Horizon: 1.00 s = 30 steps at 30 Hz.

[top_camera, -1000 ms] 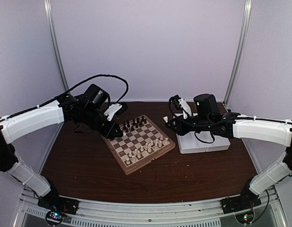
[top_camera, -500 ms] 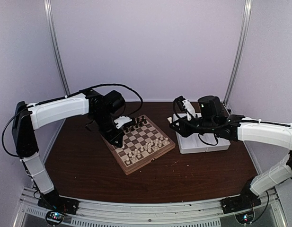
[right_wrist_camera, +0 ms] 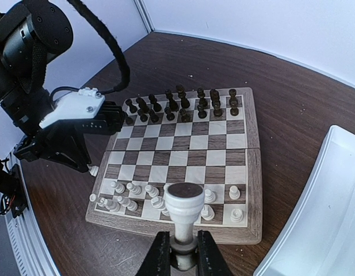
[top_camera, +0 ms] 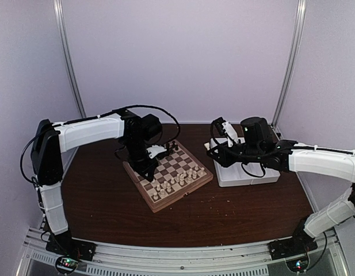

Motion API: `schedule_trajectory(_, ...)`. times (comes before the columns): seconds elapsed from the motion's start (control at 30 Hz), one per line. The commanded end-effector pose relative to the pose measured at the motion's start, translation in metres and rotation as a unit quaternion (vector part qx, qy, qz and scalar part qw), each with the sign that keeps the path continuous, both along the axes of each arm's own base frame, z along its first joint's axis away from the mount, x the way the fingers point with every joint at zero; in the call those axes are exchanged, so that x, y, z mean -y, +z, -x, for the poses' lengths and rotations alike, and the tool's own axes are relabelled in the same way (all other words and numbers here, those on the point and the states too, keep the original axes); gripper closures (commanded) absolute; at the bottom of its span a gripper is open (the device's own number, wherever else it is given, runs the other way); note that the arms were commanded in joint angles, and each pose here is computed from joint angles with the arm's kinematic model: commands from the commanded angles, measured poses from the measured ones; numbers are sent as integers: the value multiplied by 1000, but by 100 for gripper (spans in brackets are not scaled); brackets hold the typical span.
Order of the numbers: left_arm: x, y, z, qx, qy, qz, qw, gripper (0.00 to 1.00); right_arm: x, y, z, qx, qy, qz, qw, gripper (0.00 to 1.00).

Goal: Set up the chess pieces on the board
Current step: Place the chess piece on the chessboard.

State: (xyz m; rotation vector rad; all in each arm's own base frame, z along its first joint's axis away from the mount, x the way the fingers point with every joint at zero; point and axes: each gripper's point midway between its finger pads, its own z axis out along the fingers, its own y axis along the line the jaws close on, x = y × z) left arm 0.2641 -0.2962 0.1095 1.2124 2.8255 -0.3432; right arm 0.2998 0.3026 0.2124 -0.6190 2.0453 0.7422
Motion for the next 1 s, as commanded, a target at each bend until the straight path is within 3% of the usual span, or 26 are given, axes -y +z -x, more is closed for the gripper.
schedule_trajectory(0.0,-7,-1,2,-3,1,-37,999,98,7,2,-3,9,-12,6,1000,91)
schedule_trajectory(0.33,-9,-21,10,-22,-19,-89,996,97,5,3,-5,12,-8,7,1000,91)
schedule_trajectory(0.97,-7,-47,8,-33,-24,-124,991,95,8,1,-3,10,-11,10,1000,92)
